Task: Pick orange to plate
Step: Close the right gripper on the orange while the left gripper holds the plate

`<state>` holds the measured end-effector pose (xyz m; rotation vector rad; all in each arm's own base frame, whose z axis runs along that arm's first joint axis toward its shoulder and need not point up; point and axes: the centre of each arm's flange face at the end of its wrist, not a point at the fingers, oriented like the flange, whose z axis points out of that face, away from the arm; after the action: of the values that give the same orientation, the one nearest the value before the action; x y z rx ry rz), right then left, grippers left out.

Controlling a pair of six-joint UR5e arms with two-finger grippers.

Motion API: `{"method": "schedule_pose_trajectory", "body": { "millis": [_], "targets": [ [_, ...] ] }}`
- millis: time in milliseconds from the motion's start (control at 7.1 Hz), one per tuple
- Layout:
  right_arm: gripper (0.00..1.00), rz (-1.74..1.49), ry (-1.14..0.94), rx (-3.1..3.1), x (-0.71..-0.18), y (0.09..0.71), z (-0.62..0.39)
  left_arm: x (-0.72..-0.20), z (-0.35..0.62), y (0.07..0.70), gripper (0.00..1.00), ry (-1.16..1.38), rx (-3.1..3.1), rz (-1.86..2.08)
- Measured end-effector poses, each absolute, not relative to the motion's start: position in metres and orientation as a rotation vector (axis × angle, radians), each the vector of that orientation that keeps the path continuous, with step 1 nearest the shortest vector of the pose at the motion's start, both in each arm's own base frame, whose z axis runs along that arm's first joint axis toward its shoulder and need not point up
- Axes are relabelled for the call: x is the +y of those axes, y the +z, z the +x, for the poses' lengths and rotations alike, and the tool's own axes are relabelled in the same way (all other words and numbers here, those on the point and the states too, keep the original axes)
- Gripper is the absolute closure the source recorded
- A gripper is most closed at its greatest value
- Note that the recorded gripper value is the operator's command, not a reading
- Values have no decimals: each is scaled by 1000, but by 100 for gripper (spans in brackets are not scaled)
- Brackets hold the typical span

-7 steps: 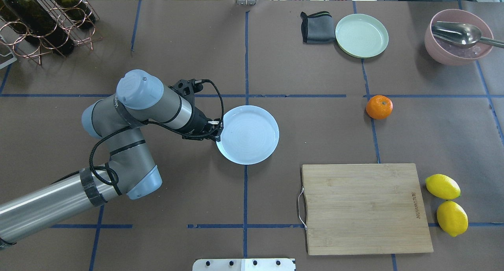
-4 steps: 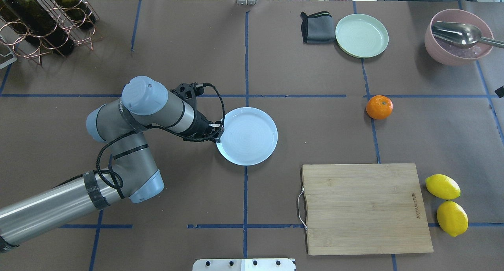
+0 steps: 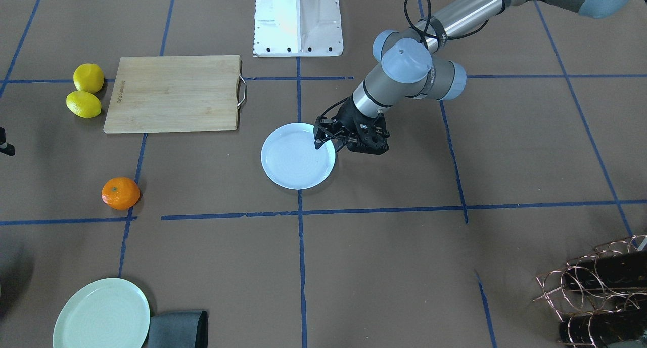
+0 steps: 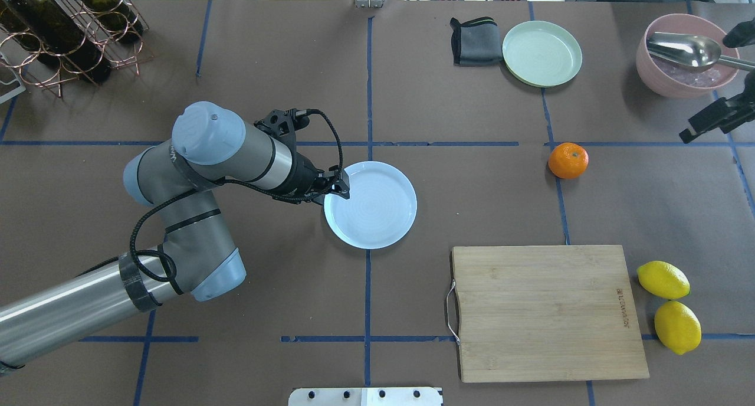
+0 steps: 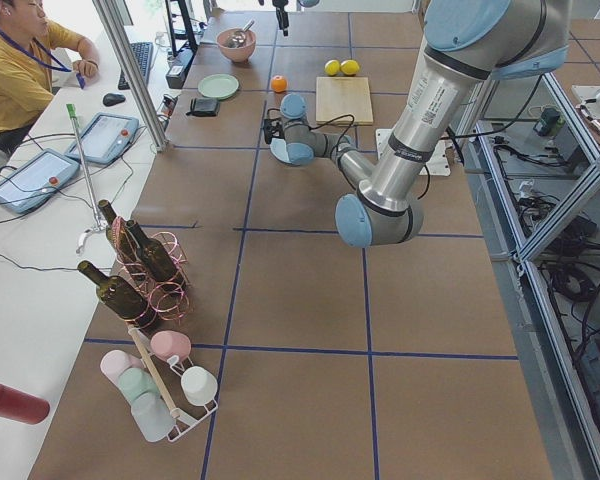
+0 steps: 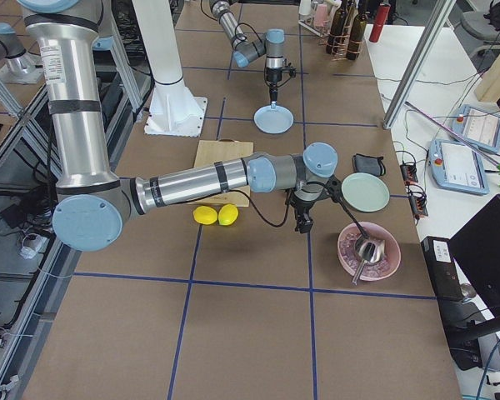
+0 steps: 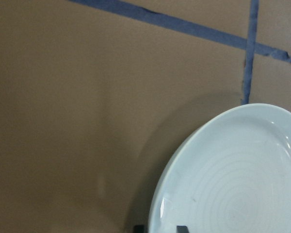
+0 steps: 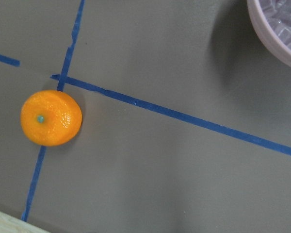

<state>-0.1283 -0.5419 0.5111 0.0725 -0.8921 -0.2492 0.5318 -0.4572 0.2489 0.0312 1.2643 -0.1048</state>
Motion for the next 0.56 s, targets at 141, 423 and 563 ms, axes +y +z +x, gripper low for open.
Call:
{"method": "schedule_pose_trajectory", "body": {
  "millis": [141,423,563],
  "targets": [
    [0,90,-169,-898,-540,505,-165,-457,525,244,39,-106,1275,38],
    [0,134,-37,-905,-528,491,-233,-458,518,243,38,-111,1279,43],
    [0,145,-2,-905,-526,481,-260,-458,516,244,38,-112,1279,43]
  ]
}}
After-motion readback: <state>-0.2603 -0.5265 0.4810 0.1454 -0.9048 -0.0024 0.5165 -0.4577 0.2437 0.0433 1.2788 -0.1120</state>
